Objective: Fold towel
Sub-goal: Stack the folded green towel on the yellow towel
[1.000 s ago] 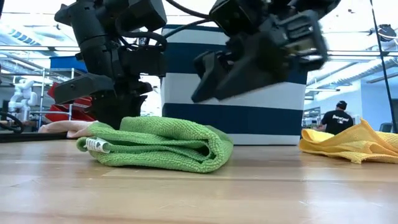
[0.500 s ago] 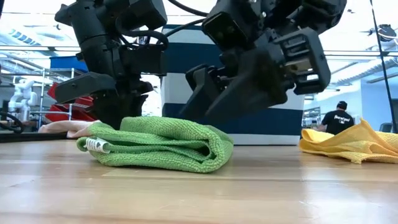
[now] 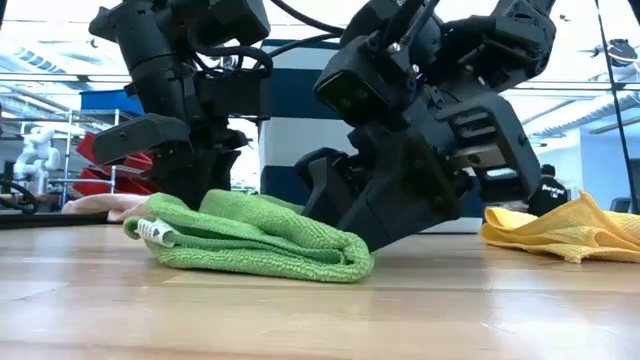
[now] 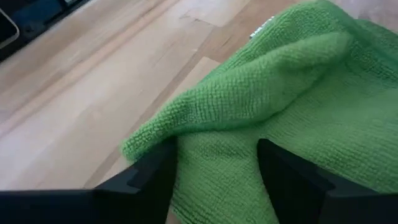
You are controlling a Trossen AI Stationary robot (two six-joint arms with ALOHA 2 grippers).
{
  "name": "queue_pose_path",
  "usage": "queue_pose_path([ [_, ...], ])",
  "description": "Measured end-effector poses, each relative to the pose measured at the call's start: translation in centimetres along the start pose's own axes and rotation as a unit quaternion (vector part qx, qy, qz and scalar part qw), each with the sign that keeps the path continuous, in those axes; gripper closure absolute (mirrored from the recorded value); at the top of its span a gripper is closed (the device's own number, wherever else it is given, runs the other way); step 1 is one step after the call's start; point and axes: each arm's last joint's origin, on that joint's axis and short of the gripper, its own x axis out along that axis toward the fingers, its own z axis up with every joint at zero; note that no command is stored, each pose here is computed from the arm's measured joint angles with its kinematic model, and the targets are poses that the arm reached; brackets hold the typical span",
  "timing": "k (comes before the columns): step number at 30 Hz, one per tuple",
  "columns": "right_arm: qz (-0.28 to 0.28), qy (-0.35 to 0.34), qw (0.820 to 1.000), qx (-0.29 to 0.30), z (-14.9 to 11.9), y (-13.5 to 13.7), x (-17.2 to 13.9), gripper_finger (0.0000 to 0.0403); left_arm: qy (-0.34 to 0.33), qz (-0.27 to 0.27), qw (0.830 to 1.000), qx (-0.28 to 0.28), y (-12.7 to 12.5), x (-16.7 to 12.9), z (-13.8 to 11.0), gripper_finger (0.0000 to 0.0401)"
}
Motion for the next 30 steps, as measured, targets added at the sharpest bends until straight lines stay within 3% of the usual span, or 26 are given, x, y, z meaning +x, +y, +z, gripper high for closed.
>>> queue_pose_path([
  [3, 0.003, 0.014, 1.000, -0.018, -0.2, 0.0, -0.1, 0.0245, -0.001, 0.000, 1.000, -0.002, 0.0, 0.0, 0.0, 0.0261],
  [7, 0.030, 0.045, 0.998, -0.041, -0.7, 0.2, -0.2, 0.0355, -0.004, -0.001, 1.000, -0.004, -0.1, 0.0, 0.1, 0.0261],
  [9, 0.049, 0.058, 0.996, -0.047, -1.0, 0.3, -0.3, 0.0387, -0.005, -0.001, 1.000, -0.006, -0.1, 0.0, 0.1, 0.0261],
  [14, 0.053, 0.115, 0.991, -0.052, -0.8, 1.3, -1.9, 0.0396, -0.009, -0.002, 1.000, -0.007, -0.1, 0.0, 0.2, 0.0261],
  [21, -0.026, 0.217, 0.974, -0.065, 0.5, 2.2, -7.1, 0.0400, -0.015, -0.003, 1.000, -0.008, -0.2, 0.0, 0.3, 0.0261],
  [30, -0.142, 0.250, 0.955, -0.078, 2.9, 2.8, -13.5, 0.0402, -0.026, -0.003, 1.000, -0.005, 0.0, 0.0, 0.5, 0.0261],
])
